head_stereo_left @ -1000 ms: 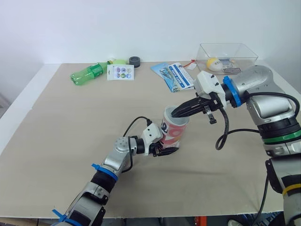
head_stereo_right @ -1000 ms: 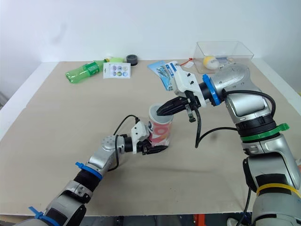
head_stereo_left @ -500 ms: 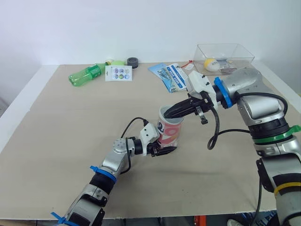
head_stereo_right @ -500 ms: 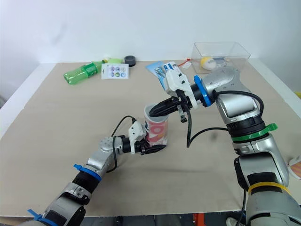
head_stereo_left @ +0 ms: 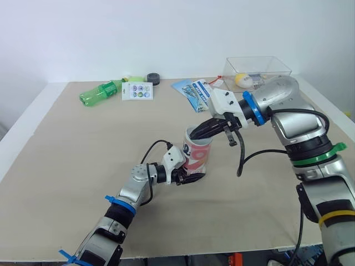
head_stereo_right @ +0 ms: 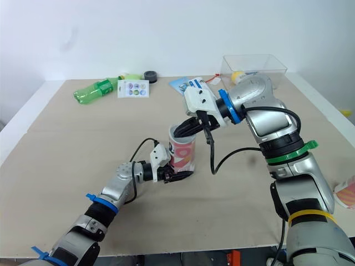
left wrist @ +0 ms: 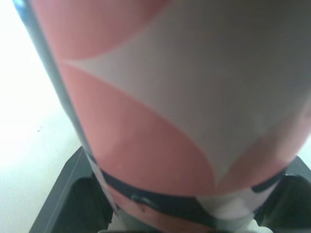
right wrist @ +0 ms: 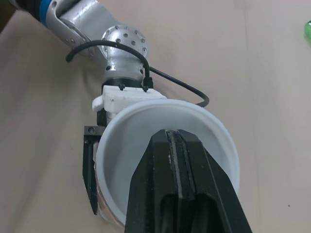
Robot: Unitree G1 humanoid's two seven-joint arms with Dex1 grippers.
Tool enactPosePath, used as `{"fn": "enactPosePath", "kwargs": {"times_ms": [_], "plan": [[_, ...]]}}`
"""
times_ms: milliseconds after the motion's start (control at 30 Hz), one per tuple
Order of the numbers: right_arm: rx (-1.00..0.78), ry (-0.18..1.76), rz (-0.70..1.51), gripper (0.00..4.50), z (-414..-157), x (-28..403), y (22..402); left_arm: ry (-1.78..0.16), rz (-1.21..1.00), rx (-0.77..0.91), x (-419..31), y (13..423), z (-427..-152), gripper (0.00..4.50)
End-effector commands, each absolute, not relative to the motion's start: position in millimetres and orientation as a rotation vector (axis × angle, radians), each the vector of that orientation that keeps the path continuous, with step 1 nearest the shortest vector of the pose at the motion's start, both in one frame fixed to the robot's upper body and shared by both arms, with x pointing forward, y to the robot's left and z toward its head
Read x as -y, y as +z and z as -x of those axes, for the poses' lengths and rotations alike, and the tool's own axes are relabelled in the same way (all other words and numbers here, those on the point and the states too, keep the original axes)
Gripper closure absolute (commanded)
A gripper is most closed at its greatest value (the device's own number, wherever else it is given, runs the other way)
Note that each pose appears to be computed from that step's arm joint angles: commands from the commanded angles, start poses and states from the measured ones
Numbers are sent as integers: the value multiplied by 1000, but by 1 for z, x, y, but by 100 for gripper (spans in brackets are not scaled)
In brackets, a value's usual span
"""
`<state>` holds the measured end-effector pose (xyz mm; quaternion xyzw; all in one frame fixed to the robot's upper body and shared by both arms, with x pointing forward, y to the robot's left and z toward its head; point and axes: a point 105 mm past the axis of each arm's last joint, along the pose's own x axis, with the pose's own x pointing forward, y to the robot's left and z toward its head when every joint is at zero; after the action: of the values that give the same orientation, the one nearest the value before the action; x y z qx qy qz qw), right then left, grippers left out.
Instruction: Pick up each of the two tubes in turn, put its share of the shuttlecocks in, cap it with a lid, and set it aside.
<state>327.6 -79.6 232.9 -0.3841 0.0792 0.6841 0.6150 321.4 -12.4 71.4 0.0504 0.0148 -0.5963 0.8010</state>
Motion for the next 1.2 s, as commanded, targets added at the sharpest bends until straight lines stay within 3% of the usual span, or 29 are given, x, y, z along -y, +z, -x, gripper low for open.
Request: {"fn": "enactPosePath", "kwargs": {"times_ms": [33, 333, 600, 867, 1200], "plan": [[-352, 1667, 891, 443, -323, 69, 189, -1313, -133, -95, 17, 53, -312, 153], [-251, 1710, 747, 443, -325, 48, 203, -1313, -133, -93, 17, 53, -311, 153], [-267, 1706, 773, 443, -326, 49, 200, -1311, -130, -95, 17, 53, -312, 153], [-485, 1653, 952, 443, -335, 68, 167, -1319, -133, -104, 18, 51, -311, 153], [-462, 1712, 938, 443, -327, 60, 165, -1309, -128, -117, 15, 48, -311, 153]]}}
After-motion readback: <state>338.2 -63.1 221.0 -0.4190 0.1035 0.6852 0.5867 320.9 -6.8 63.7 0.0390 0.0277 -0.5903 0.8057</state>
